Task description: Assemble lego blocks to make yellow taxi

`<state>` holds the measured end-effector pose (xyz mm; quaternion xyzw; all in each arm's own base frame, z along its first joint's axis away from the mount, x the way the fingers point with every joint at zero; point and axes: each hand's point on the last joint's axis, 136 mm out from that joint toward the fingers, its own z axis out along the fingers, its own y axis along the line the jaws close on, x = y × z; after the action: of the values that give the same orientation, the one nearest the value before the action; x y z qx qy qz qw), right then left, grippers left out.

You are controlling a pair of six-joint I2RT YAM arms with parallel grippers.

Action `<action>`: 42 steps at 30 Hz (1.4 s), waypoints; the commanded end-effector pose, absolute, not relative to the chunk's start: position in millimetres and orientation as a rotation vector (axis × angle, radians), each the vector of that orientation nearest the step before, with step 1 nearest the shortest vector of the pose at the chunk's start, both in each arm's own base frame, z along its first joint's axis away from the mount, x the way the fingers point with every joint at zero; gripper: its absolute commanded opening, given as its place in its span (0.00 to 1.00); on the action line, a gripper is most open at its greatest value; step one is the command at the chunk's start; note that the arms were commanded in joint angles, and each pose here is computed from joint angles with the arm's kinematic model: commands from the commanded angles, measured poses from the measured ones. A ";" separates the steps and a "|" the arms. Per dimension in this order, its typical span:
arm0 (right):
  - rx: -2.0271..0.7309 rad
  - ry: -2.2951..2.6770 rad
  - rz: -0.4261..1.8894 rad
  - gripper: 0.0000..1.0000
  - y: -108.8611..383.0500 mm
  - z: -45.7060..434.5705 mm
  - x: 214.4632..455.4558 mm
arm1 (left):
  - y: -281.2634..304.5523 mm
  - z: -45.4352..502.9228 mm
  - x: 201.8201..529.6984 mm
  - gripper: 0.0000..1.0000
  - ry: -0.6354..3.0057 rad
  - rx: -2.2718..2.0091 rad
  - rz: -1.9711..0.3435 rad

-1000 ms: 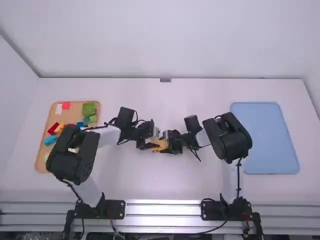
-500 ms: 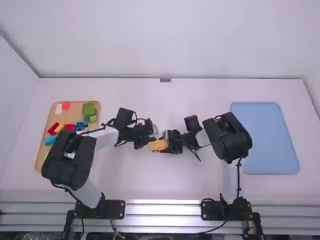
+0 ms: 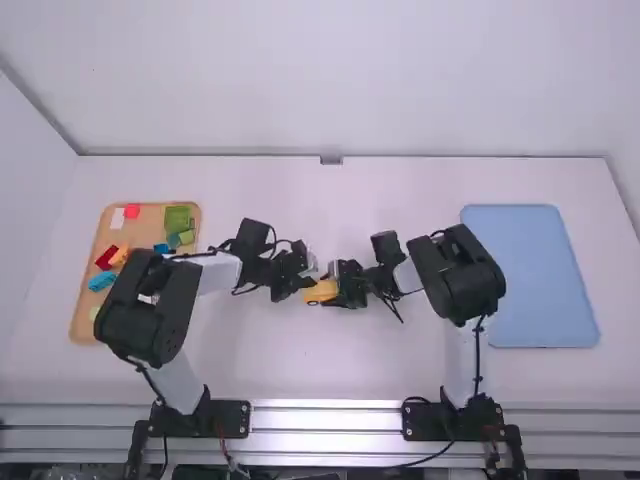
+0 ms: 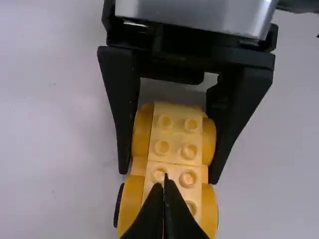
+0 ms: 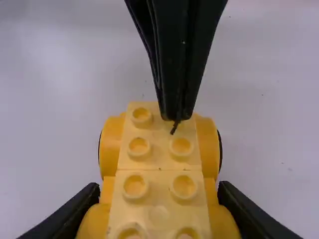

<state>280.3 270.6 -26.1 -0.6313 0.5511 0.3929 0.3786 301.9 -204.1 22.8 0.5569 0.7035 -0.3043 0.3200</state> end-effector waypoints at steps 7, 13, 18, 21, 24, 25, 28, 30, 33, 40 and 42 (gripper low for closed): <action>-1.629 1.417 0.950 0.29 268.3 -33.9 286.2 | -194.6 97.3 350.0 0.02 1.843 1.266 -0.740; -1.554 1.478 0.959 0.46 259.6 -30.2 298.7 | -169.0 152.4 381.8 0.56 1.906 1.022 -0.643; -1.465 1.528 0.964 0.94 255.9 -21.4 313.7 | -129.1 172.3 399.2 0.99 2.064 0.713 -0.450; -1.430 1.559 0.971 0.98 251.8 -9.7 318.5 | -111.0 180.8 402.0 0.99 2.136 0.507 -0.377; -1.437 1.617 0.906 0.98 241.7 5.0 322.5 | -90.1 194.7 398.8 0.99 2.174 0.282 -0.320; -1.451 1.641 0.868 0.98 237.2 9.0 322.7 | -83.6 198.5 397.6 0.99 2.179 0.219 -0.301; -1.507 1.716 0.720 0.98 220.9 27.7 321.5 | -59.9 211.2 392.6 0.99 2.173 0.048 -0.206; -1.518 1.747 0.619 0.98 211.4 48.8 323.6 | -49.4 219.7 388.0 0.99 2.157 -0.005 -0.155; -1.472 1.705 0.517 0.98 208.4 97.1 335.5 | -34.7 230.2 380.3 0.99 2.137 -0.057 -0.076; -1.374 1.564 0.533 0.98 239.9 207.2 354.1 | 6.3 239.1 353.8 0.99 2.088 -0.487 -0.001; -1.403 1.547 0.543 0.99 249.9 218.1 351.5 | 11.2 241.7 348.5 0.99 2.075 -0.527 0.012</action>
<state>351.9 236.5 200.0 -0.5707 0.6429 0.2137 0.4640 355.1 -6.5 227.8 -0.1477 0.8766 -0.0117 0.4579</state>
